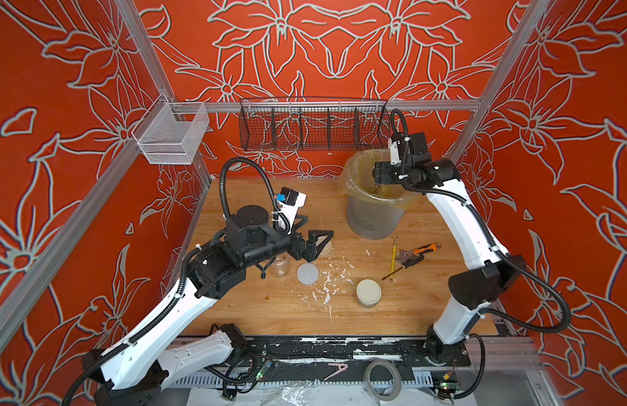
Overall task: Empty moldy tea leaves from jars
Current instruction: Pour the moldy tea leaves from the jar into the trash bin.
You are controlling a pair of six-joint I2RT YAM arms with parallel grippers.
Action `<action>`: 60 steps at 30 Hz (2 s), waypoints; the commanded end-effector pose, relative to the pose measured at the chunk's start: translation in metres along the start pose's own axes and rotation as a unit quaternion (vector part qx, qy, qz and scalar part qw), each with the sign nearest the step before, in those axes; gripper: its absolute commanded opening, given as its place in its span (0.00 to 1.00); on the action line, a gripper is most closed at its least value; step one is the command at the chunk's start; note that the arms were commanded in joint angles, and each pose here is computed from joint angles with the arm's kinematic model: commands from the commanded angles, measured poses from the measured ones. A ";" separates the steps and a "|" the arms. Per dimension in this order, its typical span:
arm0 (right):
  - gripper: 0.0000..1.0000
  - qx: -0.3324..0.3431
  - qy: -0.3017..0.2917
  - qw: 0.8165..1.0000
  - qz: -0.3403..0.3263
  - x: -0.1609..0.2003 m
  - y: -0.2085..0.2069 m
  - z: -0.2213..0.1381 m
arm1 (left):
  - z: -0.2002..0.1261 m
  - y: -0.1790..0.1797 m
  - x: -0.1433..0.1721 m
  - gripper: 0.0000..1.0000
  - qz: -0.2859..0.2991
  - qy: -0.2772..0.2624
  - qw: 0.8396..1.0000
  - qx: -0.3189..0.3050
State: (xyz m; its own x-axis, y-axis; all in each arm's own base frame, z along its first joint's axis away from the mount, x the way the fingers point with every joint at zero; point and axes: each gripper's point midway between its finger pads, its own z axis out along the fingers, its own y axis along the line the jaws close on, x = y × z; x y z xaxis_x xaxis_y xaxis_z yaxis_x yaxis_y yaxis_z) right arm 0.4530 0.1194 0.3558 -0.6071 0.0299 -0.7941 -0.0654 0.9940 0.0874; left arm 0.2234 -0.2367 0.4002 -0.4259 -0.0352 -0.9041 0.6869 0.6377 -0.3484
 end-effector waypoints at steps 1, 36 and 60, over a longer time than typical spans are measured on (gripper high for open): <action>0.27 -0.014 -0.072 0.997 0.027 -0.029 0.002 -0.031 | 0.000 -0.007 -0.007 0.97 0.003 -0.011 1.000 0.016; 0.24 0.049 0.054 0.996 -0.059 0.011 0.004 0.035 | 0.010 -0.004 0.003 0.97 0.005 0.009 1.000 0.014; 0.23 0.073 0.034 0.992 -0.094 0.001 0.018 0.024 | 0.009 -0.004 0.006 0.98 -0.001 0.009 1.000 0.018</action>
State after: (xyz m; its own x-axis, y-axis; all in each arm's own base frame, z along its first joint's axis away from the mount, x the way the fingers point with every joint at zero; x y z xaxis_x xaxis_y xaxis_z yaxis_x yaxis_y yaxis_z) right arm 0.4691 0.1328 0.3226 -0.6813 -0.2593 -0.6846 -0.0714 0.9542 -0.2904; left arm 0.2272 -0.2461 0.3899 -0.4477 -0.0139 -0.8941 0.6954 0.6232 -0.3579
